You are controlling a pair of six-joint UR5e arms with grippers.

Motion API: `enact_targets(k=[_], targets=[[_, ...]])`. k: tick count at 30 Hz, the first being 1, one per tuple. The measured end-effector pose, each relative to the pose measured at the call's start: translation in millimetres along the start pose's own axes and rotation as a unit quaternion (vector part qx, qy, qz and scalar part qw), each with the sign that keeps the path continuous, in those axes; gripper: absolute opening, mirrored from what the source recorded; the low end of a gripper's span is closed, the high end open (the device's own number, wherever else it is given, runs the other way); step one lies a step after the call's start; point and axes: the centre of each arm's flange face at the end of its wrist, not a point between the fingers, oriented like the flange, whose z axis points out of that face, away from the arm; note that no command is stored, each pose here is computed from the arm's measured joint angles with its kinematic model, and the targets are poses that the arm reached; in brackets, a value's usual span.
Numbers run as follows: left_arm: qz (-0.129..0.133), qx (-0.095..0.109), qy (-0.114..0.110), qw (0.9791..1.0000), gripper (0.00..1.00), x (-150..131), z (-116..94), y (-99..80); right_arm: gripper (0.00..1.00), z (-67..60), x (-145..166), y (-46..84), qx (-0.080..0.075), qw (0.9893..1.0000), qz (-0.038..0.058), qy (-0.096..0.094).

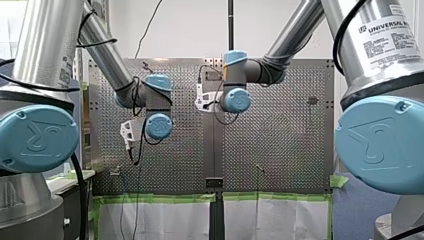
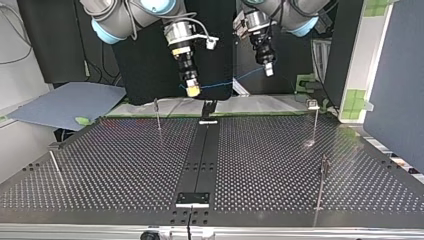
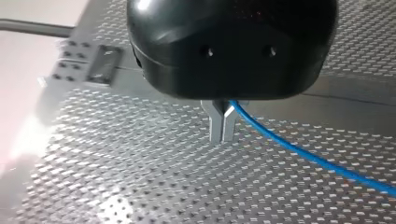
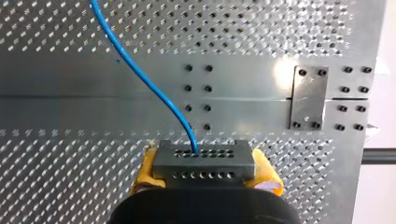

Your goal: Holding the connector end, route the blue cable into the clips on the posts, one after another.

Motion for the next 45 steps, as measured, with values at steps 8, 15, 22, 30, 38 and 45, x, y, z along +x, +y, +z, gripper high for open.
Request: enact_targets(k=[8,15,22,30,38,45], targets=[[-0.034,-0.017,-0.030,0.9988,0.00,-51.4,23.9,-16.0,0.00,15.4,13.5,-6.4,0.020,0.9997,0.0128,0.010],[-0.053,-0.024,-0.055,0.9967,0.00,-97.1,48.1,-21.7,0.00,19.5,15.9,-10.6,0.030,0.9993,0.0174,0.011],[-0.072,-0.020,-0.082,0.9938,0.00,-147.6,72.4,-21.1,0.00,31.1,3.6,-27.0,0.060,0.9979,0.0210,-0.014],[-0.070,-0.018,-0.092,0.9931,0.00,-182.0,83.2,-3.6,0.00,42.5,9.1,-44.8,0.076,0.9966,0.0164,-0.029],[-0.068,-0.032,-0.107,0.9913,0.00,-221.2,90.7,17.9,0.00,50.8,35.8,-59.4,0.086,0.9958,0.0139,-0.028],[-0.074,-0.046,-0.131,0.9875,0.00,-265.4,96.9,33.8,0.00,56.9,62.0,-73.2,0.096,0.9950,0.0150,-0.024]])
